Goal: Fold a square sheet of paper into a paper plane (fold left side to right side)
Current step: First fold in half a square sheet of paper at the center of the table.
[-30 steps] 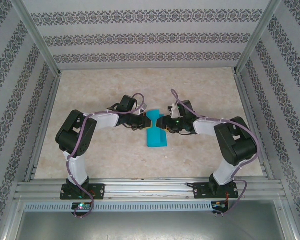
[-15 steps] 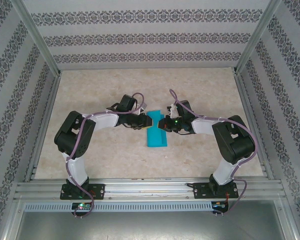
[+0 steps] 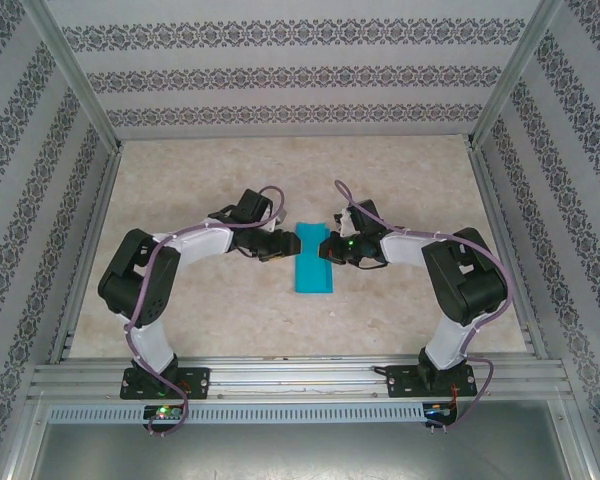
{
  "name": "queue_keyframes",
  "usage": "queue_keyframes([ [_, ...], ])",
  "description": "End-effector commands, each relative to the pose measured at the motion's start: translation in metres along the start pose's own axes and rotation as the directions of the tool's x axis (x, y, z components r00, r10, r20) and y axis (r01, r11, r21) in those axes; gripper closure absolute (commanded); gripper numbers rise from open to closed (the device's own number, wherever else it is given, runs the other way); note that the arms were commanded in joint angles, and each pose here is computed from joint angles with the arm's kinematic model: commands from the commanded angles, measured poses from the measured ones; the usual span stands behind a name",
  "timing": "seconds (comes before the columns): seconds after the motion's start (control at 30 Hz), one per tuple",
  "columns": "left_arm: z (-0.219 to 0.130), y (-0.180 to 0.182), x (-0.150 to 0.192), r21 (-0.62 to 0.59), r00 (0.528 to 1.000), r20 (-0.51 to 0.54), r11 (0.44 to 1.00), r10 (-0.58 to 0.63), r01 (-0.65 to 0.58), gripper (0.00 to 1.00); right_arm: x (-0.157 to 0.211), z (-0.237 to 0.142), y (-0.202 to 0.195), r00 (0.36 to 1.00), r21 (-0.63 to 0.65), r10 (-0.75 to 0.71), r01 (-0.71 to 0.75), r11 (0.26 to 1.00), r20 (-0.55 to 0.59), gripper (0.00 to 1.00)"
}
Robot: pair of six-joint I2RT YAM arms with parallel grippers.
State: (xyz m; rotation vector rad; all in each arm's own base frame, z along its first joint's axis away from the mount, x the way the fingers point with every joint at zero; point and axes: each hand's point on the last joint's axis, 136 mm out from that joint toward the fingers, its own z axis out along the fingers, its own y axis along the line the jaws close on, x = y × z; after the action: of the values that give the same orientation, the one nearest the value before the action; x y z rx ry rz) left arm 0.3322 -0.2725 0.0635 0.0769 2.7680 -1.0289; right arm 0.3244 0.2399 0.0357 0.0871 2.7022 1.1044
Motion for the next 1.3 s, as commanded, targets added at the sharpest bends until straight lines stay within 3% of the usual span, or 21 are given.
queue_keyframes([
  [0.0,0.01,-0.001,0.006,-0.031,0.999,-0.046,0.999,0.015,-0.016,0.42,-0.001,0.003,-0.001,1.0,0.032,-0.024,0.025,0.999,-0.007,0.99],
  [0.27,0.029,-0.005,0.007,-0.029,0.997,-0.082,1.0,0.006,-0.008,0.41,0.0,0.003,-0.003,1.0,0.042,-0.026,0.026,0.999,-0.012,0.98],
  [0.53,0.043,0.01,0.008,-0.094,0.994,-0.098,0.995,-0.045,0.036,0.52,0.001,0.003,-0.005,1.0,0.052,-0.022,0.023,0.998,-0.014,0.95],
  [0.83,0.054,0.024,0.019,-0.182,0.988,-0.131,0.982,-0.076,0.051,0.58,-0.004,-0.012,-0.004,0.999,0.071,-0.033,0.032,0.997,0.019,0.76],
  [1.0,0.06,0.029,0.026,-0.208,0.984,-0.147,0.976,-0.097,0.065,0.59,-0.01,-0.04,-0.019,0.996,0.17,-0.047,0.034,0.985,0.074,0.64],
  [1.27,0.068,0.036,0.034,-0.26,0.975,-0.179,0.962,-0.134,0.084,0.57,-0.012,-0.075,-0.041,0.986,0.227,-0.024,-0.014,0.974,0.163,0.58],
])
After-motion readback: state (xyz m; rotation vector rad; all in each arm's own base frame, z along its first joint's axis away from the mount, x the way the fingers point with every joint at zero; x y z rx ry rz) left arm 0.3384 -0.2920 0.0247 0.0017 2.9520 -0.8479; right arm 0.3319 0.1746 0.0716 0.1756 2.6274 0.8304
